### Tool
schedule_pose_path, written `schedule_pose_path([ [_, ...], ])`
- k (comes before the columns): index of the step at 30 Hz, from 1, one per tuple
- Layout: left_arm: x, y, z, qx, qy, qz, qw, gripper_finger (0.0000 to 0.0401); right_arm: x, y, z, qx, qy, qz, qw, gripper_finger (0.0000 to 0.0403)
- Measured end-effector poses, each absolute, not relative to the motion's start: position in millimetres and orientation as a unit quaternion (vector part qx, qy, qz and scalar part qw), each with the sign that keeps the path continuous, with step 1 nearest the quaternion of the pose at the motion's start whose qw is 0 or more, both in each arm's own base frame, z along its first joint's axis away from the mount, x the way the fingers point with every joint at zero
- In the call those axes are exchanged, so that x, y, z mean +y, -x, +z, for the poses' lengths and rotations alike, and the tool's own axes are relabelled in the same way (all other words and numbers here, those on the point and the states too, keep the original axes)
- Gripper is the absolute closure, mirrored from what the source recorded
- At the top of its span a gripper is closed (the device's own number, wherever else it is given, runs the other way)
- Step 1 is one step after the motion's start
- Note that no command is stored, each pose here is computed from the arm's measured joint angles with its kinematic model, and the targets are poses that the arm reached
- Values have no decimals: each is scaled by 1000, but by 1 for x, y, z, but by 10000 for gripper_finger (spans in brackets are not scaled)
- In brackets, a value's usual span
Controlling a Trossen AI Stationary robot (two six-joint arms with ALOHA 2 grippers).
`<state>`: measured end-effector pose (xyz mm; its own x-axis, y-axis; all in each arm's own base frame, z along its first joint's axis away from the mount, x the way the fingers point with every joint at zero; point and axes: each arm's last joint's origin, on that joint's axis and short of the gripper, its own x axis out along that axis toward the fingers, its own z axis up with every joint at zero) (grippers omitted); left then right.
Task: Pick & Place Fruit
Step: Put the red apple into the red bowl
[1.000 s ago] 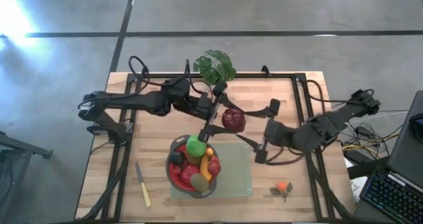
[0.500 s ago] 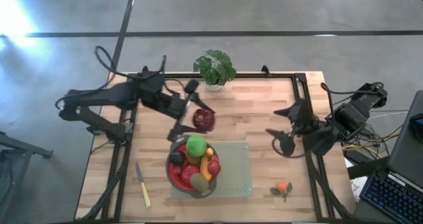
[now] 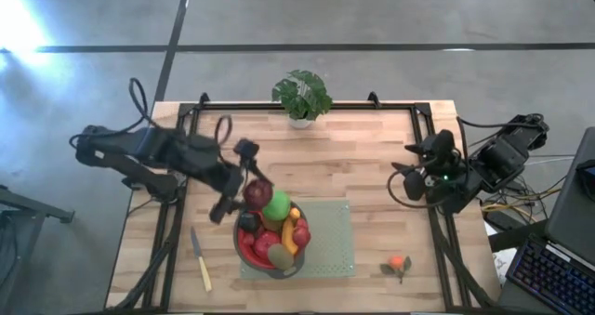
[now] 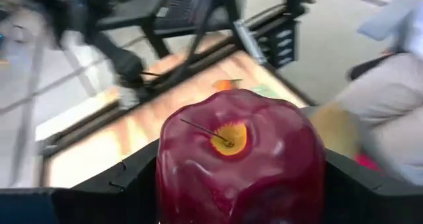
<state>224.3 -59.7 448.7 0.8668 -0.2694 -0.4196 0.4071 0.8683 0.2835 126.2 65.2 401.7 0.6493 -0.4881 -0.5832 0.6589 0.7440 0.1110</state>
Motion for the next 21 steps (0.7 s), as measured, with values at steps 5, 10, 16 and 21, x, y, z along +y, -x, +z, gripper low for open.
schedule_pose_path([
  [5, -84, -229, 446, 210, -149, -179, 950, 112, 63, -124, 403, 266, -155, -320, 896, 123],
  [10, -106, -240, 433, 245, -101, -160, 951, 112, 60, -120, 404, 267, -152, -319, 896, 133],
  [16, -121, -257, 412, 302, -49, -147, 941, 112, 59, -118, 405, 267, -141, -317, 899, 143],
  [21, -127, -268, 400, 332, -26, -134, 933, 112, 58, -117, 405, 269, -132, -314, 901, 149],
])
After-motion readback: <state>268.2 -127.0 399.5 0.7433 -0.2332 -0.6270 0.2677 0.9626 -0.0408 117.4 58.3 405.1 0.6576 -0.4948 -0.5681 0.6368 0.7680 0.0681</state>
